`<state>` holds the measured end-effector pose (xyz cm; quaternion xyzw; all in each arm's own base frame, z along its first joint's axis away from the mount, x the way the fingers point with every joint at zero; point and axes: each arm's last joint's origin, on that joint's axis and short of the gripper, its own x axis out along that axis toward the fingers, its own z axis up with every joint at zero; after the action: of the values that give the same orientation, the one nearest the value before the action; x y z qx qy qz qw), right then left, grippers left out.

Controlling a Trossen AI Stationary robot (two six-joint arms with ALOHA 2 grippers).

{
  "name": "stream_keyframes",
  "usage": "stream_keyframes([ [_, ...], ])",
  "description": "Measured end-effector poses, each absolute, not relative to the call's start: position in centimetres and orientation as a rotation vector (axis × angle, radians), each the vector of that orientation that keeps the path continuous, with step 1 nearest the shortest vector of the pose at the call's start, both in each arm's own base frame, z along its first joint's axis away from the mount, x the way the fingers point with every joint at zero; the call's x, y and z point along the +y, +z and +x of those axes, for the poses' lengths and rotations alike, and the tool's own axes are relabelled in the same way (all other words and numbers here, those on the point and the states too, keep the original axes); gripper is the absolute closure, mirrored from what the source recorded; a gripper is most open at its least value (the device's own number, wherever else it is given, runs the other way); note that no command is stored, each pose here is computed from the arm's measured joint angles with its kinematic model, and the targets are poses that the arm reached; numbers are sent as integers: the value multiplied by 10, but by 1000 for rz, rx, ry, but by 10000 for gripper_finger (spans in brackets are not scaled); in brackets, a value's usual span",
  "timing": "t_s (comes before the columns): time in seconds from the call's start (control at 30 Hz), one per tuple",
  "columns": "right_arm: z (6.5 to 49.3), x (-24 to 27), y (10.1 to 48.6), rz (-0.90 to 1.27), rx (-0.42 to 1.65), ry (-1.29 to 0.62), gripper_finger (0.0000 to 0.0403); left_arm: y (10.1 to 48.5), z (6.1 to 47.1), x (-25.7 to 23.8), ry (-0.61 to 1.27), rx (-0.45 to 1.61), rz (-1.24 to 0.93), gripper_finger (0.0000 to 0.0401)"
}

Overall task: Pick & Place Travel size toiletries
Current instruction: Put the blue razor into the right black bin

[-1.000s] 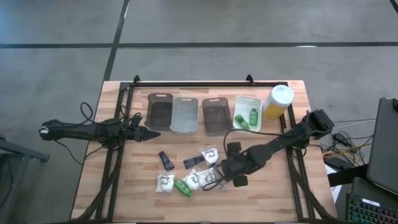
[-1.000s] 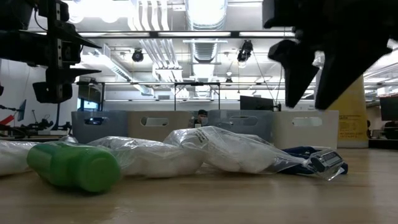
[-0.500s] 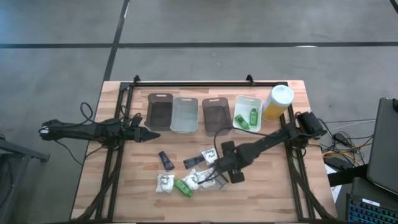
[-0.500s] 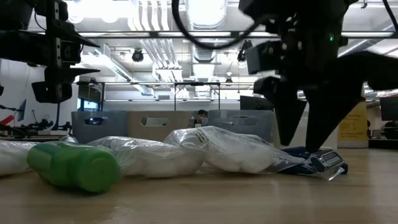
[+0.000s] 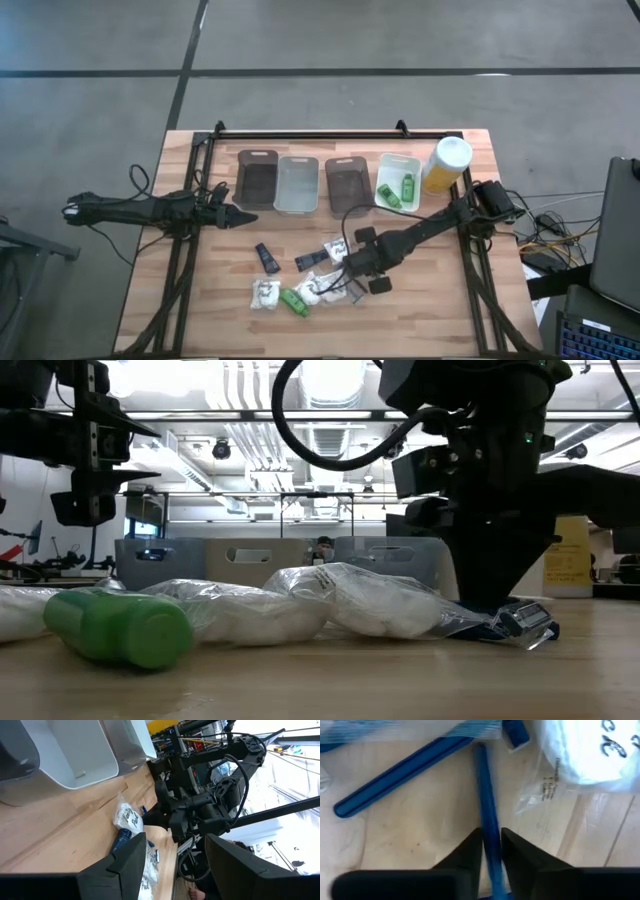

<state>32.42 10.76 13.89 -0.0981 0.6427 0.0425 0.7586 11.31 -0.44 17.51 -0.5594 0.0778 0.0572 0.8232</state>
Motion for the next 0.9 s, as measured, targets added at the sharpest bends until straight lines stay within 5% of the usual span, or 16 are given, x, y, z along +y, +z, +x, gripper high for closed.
stream_keyframes([
  [0.2, 317, 106, 150, -63, 1477, -9, 375, 175, 113, -4, 121, 165, -1191, 192],
  [0.33, 305, 109, 190, 72, 1478, -104, 374, 176, 113, -4, 119, 158, -1194, 192],
  [0.6, 281, 71, 273, 748, 996, -602, 373, 176, 113, -4, 119, 155, -1202, 192],
  [0.9, 304, -32, 263, 1018, 583, -812, 371, 176, 113, -4, 118, 155, -1198, 192],
])
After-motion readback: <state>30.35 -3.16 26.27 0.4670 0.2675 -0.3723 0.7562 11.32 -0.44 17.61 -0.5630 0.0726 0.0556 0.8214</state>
